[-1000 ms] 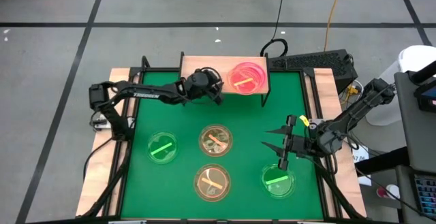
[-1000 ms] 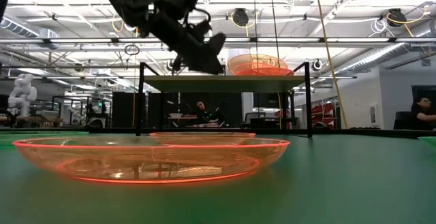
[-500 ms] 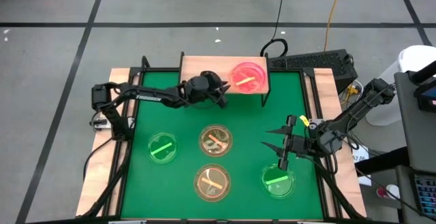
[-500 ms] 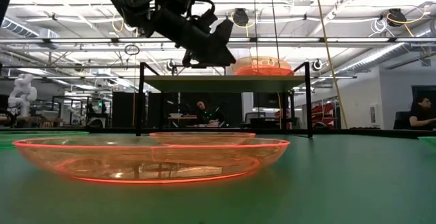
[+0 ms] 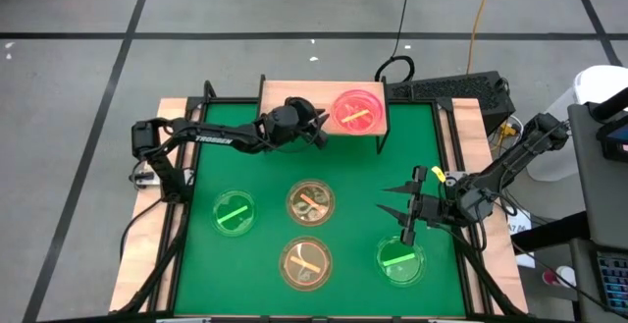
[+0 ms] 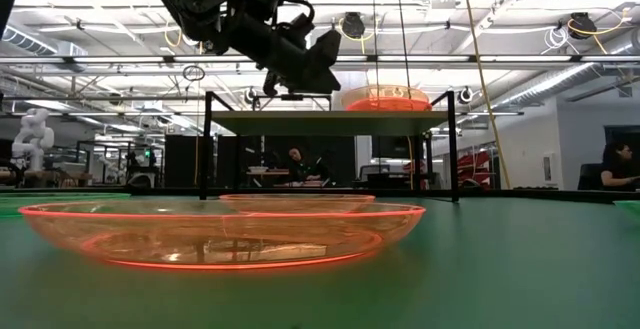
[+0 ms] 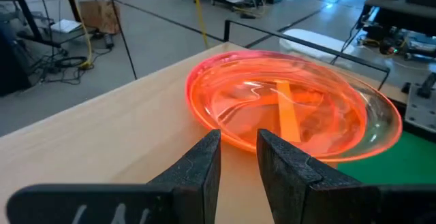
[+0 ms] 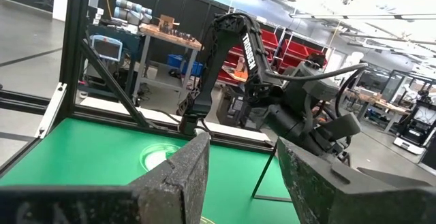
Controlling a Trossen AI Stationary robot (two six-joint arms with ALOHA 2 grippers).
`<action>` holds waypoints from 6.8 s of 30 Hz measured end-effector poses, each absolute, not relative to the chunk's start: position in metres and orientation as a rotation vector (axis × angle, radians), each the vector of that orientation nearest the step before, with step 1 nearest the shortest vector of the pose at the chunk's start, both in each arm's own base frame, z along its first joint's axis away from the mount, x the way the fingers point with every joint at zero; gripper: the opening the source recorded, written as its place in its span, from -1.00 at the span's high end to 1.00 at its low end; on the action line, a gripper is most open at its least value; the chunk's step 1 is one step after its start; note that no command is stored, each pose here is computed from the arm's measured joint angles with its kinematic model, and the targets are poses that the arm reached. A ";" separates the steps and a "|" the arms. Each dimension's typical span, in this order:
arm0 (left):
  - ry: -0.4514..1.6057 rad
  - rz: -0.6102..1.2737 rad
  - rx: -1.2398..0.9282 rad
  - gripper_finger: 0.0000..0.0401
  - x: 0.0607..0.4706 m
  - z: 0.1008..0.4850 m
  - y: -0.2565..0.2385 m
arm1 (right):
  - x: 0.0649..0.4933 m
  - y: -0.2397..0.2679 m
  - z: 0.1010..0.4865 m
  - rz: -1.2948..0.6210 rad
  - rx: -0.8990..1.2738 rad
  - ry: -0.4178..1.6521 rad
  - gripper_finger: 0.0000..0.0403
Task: Place and stack plates onto a shelf
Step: Stack the top orange plate on top of the pink plate on the shelf, then put the top orange plate on the shelf
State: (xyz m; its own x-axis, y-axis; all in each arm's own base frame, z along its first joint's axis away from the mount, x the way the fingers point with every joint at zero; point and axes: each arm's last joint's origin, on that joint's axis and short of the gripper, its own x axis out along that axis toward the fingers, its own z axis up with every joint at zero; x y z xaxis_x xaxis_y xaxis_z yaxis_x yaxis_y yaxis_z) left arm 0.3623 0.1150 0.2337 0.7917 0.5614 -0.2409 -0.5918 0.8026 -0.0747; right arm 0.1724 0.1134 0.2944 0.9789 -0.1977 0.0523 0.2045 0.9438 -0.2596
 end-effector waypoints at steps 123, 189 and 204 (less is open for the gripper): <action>-0.096 0.275 -0.056 0.49 0.232 0.275 -0.059 | 0.314 0.088 0.095 -0.023 -0.411 0.614 0.98; -0.102 0.275 -0.086 0.49 0.232 0.276 -0.059 | 0.297 0.082 0.176 -0.281 -0.560 0.411 1.00; -0.110 0.292 -0.113 0.49 0.233 0.276 -0.055 | 0.336 -0.003 0.280 -0.454 -0.563 0.242 1.00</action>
